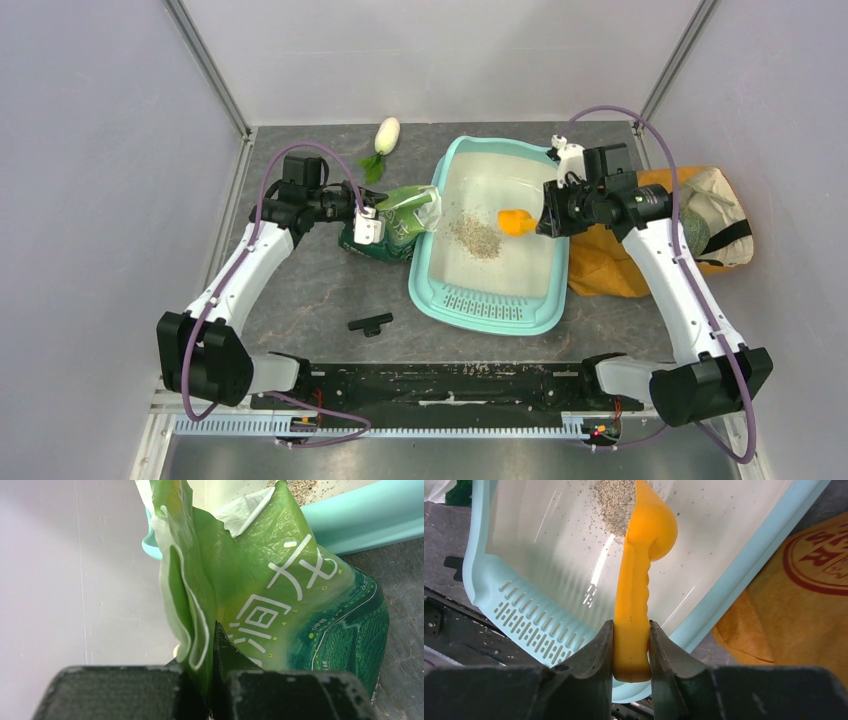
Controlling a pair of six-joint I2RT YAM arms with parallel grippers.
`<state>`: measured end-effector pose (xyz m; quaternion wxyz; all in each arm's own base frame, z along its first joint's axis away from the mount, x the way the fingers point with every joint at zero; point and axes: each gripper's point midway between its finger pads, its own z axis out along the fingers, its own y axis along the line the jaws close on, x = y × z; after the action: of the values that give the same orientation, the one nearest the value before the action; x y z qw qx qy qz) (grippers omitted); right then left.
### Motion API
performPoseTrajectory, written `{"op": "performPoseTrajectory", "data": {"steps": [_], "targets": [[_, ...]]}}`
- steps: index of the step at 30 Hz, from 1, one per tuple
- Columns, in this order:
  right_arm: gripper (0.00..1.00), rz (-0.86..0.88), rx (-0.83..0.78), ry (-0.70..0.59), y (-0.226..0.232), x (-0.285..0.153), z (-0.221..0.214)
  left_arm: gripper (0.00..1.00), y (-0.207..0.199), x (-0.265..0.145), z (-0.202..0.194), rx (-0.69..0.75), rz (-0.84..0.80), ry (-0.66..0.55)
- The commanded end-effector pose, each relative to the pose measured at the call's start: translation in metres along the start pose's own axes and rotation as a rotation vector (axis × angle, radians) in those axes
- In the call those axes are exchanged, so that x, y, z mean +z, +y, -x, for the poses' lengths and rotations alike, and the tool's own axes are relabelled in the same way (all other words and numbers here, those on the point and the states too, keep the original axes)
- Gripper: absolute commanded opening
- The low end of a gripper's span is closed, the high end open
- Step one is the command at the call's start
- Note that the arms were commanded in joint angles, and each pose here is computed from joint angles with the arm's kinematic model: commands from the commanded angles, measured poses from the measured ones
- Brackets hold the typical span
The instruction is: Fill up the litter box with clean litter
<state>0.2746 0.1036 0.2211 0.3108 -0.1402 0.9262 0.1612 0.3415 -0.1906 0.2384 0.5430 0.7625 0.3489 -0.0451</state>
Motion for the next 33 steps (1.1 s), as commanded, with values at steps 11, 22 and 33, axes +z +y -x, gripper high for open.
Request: {"op": "performPoseTrajectory", "data": {"steps": [11, 22, 33], "targets": [[0.00, 0.485, -0.046, -0.162, 0.100, -0.077, 0.064, 0.02, 0.044, -0.007, 0.039, 0.219, 0.108, -0.103], [0.00, 0.540, 0.048, -0.150, 0.104, -0.059, 0.088, 0.02, 0.046, -0.009, 0.043, 0.227, 0.113, -0.107], [0.00, 0.537, 0.142, -0.073, 0.115, -0.006, 0.111, 0.02, 0.047, -0.012, 0.047, 0.228, 0.120, -0.113]]}}
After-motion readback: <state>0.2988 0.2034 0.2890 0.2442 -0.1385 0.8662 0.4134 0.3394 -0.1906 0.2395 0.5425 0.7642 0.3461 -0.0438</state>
